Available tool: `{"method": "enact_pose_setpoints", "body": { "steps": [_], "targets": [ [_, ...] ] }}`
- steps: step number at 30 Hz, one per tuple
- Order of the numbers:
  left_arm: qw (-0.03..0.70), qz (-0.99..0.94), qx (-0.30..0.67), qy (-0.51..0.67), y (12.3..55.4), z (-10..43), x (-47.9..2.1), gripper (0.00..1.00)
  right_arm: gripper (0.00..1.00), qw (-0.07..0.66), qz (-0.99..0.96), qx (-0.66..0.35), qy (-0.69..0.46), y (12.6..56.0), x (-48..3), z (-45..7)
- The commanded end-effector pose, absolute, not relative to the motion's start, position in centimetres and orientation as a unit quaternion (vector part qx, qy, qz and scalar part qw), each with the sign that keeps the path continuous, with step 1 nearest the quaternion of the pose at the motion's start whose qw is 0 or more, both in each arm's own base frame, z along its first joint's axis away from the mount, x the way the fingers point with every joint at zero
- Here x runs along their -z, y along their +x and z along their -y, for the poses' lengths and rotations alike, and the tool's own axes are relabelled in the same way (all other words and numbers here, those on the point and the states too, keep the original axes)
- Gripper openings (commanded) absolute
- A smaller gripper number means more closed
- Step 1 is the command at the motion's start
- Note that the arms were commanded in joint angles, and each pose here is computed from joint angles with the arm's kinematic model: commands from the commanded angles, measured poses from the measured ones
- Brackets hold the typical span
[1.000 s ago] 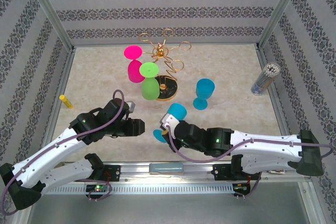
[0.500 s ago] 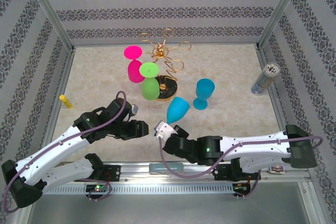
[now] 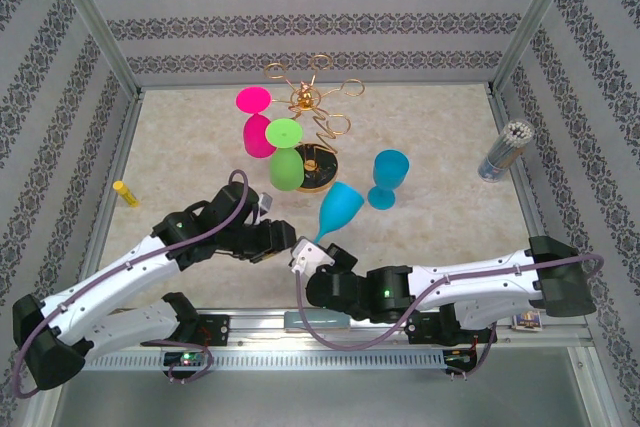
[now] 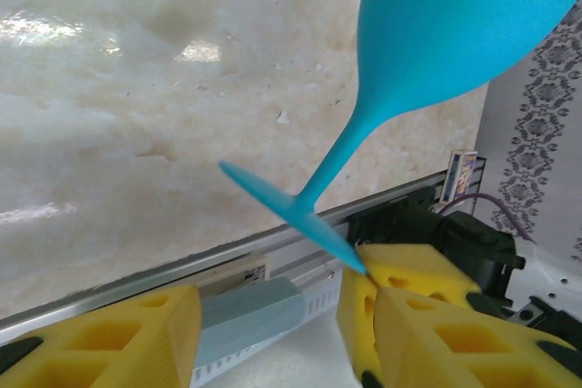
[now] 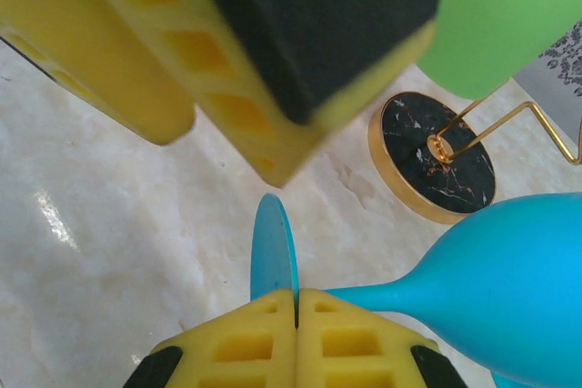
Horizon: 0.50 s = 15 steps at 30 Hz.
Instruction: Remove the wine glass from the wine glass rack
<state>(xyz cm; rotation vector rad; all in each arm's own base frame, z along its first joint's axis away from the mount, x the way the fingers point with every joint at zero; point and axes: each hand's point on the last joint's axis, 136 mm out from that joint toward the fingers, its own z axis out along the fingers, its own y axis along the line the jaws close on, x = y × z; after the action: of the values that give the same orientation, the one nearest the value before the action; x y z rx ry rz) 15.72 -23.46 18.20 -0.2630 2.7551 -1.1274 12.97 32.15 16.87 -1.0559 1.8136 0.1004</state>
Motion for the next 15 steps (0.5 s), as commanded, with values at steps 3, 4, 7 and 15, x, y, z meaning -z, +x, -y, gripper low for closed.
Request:
{"method": "enact_pose_setpoints", "body": {
  "steps": [3, 4, 7, 15],
  "targets": [
    [0.065, -0.905, 0.405, -0.113, 16.3, 24.7, -18.1, 0.53, 0.0, 0.531, -0.732, -0.03, -0.425, 13.2, -19.5, -33.0],
    [0.065, -0.904, 0.408, -0.115, 16.4, 24.8, -18.0, 0.53, 0.0, 0.533, -0.731, -0.028, -0.426, 13.2, -19.6, -33.0],
    [0.066, -0.903, 0.408, -0.12, 16.7, 25.0, -17.9, 0.53, 0.0, 0.535, -0.73, -0.027, -0.424, 13.1, -19.7, -33.1],
    [0.066, -0.897, 0.419, -0.126, 17.3, 25.7, -17.7, 0.48, 0.0, 0.538, -0.727, -0.023, -0.425, 13.2, -20.0, -33.2]
  ]
}}
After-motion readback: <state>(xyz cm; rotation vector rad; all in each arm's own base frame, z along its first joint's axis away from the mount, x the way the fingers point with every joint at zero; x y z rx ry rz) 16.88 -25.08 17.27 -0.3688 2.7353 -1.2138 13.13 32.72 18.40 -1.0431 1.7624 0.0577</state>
